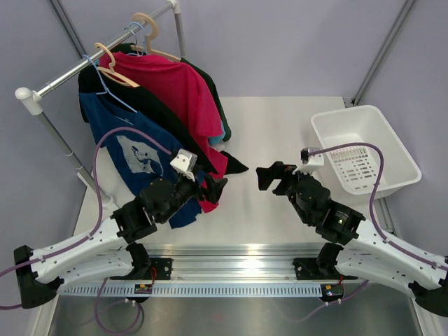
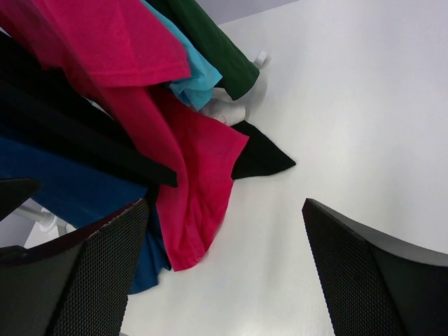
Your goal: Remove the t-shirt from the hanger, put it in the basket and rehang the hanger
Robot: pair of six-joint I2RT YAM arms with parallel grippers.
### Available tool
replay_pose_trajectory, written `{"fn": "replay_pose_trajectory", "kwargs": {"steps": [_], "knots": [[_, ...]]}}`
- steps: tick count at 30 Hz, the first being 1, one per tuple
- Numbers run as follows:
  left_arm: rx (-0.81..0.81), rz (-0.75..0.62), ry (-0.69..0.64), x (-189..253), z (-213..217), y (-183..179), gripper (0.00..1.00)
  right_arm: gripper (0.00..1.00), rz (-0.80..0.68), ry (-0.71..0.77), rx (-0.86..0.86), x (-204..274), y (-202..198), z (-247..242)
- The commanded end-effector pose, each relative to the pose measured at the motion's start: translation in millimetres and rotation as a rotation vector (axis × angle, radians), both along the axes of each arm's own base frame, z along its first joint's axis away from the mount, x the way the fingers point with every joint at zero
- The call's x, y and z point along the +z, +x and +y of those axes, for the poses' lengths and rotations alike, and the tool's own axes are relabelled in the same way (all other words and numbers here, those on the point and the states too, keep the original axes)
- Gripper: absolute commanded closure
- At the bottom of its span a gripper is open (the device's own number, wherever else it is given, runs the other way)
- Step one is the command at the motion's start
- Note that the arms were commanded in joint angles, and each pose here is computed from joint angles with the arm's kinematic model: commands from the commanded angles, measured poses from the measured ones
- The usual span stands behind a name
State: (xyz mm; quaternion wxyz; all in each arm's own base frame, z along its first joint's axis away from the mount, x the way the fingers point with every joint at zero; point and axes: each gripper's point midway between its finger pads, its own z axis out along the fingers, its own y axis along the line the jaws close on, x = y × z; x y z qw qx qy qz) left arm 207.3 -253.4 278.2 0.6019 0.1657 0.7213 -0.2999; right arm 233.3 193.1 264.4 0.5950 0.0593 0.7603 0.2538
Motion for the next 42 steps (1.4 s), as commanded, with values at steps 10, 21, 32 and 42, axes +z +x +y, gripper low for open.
{"fn": "replay_pose_trajectory", "kwargs": {"steps": [10, 21, 32, 42], "knots": [[0.302, 0.116, -0.148, 88, 81, -5, 0.01, 0.00, 0.004, 0.017, 0.029, 20, 0, 11], [0.878, 0.001, 0.057, 119, 163, 31, 0.02, 0.01, 0.025, -0.039, 0.114, 9, -1, 31], [1.036, 0.038, 0.075, 110, 161, 72, 0.17, 0.00, 0.048, -0.045, 0.154, 9, -4, 39], [1.151, 0.019, 0.150, 96, 181, 77, 0.23, 0.01, 0.036, -0.031, 0.153, 12, -7, 35]]}}
